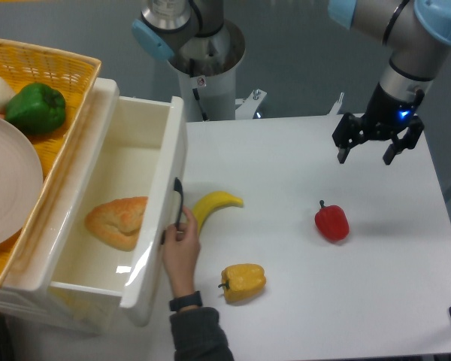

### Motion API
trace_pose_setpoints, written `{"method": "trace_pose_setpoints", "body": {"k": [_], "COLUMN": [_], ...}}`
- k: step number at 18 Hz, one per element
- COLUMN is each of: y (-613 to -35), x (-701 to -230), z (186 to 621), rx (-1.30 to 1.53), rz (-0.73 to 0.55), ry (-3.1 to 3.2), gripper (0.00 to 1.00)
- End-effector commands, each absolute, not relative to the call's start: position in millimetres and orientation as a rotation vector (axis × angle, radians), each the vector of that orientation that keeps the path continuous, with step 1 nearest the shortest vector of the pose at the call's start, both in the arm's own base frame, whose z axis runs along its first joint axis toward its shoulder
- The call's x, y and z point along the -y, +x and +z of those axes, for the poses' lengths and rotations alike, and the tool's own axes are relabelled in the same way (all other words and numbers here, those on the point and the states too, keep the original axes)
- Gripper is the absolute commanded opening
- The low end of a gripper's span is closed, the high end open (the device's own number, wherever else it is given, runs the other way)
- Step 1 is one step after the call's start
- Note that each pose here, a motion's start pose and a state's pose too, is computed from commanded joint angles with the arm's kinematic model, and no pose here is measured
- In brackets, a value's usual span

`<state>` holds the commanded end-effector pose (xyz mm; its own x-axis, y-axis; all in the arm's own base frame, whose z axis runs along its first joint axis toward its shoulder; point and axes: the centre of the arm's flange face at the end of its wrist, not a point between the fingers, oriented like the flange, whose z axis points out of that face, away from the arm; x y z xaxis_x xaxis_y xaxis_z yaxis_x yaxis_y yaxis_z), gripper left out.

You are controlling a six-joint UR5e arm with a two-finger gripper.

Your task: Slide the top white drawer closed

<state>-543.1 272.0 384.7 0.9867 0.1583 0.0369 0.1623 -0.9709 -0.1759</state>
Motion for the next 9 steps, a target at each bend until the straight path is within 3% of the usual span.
{"method": "trace_pose_setpoints", "body": {"k": [9], "y": [-574.4], "x": [-244.4], "z": [373.9], "rx": [-0.341], "rz": [0.026], "ry": [-3.027], "gripper": [1.0]}}
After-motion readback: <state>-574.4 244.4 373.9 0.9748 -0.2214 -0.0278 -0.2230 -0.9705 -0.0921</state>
